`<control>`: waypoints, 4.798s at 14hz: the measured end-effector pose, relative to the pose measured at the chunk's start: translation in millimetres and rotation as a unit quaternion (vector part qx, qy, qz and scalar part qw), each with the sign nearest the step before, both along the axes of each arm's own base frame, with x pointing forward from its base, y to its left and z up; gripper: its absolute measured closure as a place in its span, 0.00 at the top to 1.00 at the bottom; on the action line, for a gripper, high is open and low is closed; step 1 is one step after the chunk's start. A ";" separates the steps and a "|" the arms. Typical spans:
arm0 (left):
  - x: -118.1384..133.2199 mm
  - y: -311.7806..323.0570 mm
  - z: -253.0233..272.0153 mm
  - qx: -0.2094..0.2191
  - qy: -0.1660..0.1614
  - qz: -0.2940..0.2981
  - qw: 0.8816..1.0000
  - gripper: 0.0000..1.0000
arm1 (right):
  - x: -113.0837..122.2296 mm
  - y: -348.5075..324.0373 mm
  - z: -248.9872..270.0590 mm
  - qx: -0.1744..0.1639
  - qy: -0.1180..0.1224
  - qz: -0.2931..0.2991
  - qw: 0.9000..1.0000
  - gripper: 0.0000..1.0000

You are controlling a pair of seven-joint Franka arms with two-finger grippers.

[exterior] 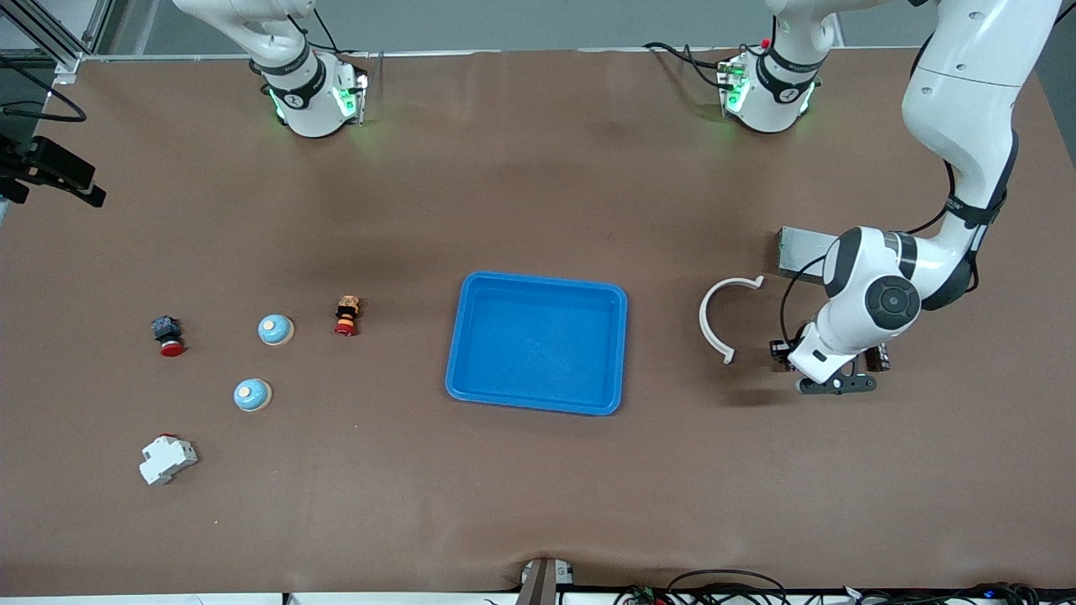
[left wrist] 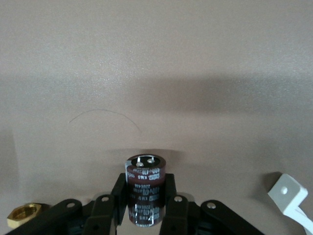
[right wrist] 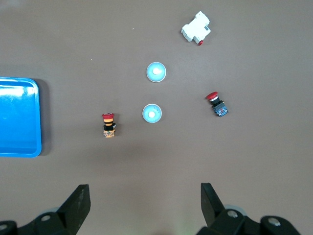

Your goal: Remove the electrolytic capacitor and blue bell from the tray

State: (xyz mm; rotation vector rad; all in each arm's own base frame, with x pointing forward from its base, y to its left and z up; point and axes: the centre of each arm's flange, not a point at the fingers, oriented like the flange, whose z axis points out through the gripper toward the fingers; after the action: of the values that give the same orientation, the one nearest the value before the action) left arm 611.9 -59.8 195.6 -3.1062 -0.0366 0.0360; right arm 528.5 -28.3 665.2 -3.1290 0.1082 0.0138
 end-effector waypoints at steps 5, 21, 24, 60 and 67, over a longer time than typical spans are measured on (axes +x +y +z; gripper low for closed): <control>-0.7 -0.4 -2.2 -0.003 -0.005 0.000 1.000 0.33 | 0.1 1.3 0.0 0.006 0.000 0.000 1.000 1.00; 14.3 6.2 37.2 0.002 -0.033 0.023 0.999 1.00 | 0.1 1.7 0.0 0.007 -0.001 -0.001 1.000 1.00; 23.1 12.8 90.9 0.011 -0.018 0.044 0.999 1.00 | 0.1 1.7 0.1 0.007 -0.001 -0.002 1.000 1.00; -4.7 70.9 377.7 -0.035 0.030 0.027 0.999 1.00 | 0.9 0.9 -0.5 0.007 -0.001 -0.005 1.000 1.00; -3.9 60.2 384.5 -0.035 0.023 0.018 0.999 1.00 | 1.9 0.7 -1.9 0.007 -0.001 -0.005 1.000 1.00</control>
State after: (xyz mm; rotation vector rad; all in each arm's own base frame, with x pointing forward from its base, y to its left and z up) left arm 608.0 0.4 580.1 -3.1741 -0.0918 0.1116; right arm 530.5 -27.5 663.3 -3.1136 0.1238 0.0116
